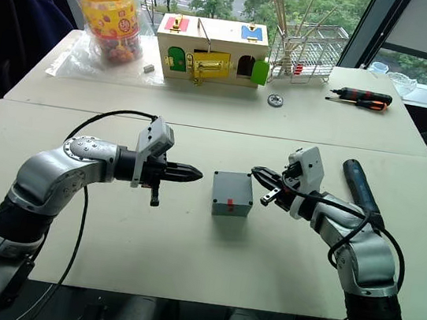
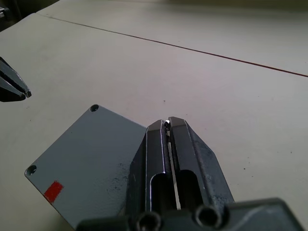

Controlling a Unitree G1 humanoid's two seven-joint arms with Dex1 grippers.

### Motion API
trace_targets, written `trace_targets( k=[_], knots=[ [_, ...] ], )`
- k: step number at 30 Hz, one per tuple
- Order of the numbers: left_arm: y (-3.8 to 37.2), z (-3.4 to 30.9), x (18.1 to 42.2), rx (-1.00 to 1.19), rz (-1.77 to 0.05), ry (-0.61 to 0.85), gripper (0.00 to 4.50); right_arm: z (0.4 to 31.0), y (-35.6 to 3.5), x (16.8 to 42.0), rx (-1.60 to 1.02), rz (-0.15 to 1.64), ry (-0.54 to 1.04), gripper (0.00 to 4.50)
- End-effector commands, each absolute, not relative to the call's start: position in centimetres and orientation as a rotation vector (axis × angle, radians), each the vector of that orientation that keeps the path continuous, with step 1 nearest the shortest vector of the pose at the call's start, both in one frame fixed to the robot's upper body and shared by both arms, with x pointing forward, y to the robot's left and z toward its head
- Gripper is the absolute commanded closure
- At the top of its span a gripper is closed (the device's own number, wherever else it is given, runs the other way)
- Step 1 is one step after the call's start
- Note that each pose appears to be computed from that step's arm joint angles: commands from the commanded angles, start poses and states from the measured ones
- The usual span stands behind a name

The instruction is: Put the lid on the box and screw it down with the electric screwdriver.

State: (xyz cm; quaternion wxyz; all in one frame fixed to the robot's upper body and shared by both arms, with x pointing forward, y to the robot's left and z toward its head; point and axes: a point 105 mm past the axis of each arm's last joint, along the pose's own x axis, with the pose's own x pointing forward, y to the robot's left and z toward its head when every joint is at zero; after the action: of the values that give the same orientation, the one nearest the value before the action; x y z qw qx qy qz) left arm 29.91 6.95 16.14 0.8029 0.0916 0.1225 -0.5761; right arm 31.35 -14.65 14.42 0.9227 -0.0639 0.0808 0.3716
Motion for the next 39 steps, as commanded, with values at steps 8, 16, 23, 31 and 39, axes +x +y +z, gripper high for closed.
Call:
trace_targets(
  k=[8, 16, 23, 31, 39],
  knots=[
    [6.7, 16.9, 29.9, 0.215, -1.244, 0.216, 4.50, 16.1, -14.5, 31.3, -0.130, 0.765, 0.098, 4.48],
    [6.6, 16.8, 29.9, 0.217, -1.247, 0.216, 4.50, 16.0, -14.4, 30.8, -0.119, 0.772, 0.108, 4.48],
    [6.6, 16.7, 29.9, 0.224, -1.247, 0.217, 4.50, 15.7, -14.2, 30.8, -0.117, 0.781, 0.116, 4.48],
    [6.6, 16.6, 30.0, 0.226, -1.244, 0.216, 4.50, 14.9, -14.3, 31.1, -0.126, 0.779, 0.141, 4.48],
    [6.6, 16.5, 30.0, 0.226, -1.241, 0.215, 4.50, 14.4, -14.1, 31.2, -0.137, 0.792, 0.157, 4.48]
  ],
)
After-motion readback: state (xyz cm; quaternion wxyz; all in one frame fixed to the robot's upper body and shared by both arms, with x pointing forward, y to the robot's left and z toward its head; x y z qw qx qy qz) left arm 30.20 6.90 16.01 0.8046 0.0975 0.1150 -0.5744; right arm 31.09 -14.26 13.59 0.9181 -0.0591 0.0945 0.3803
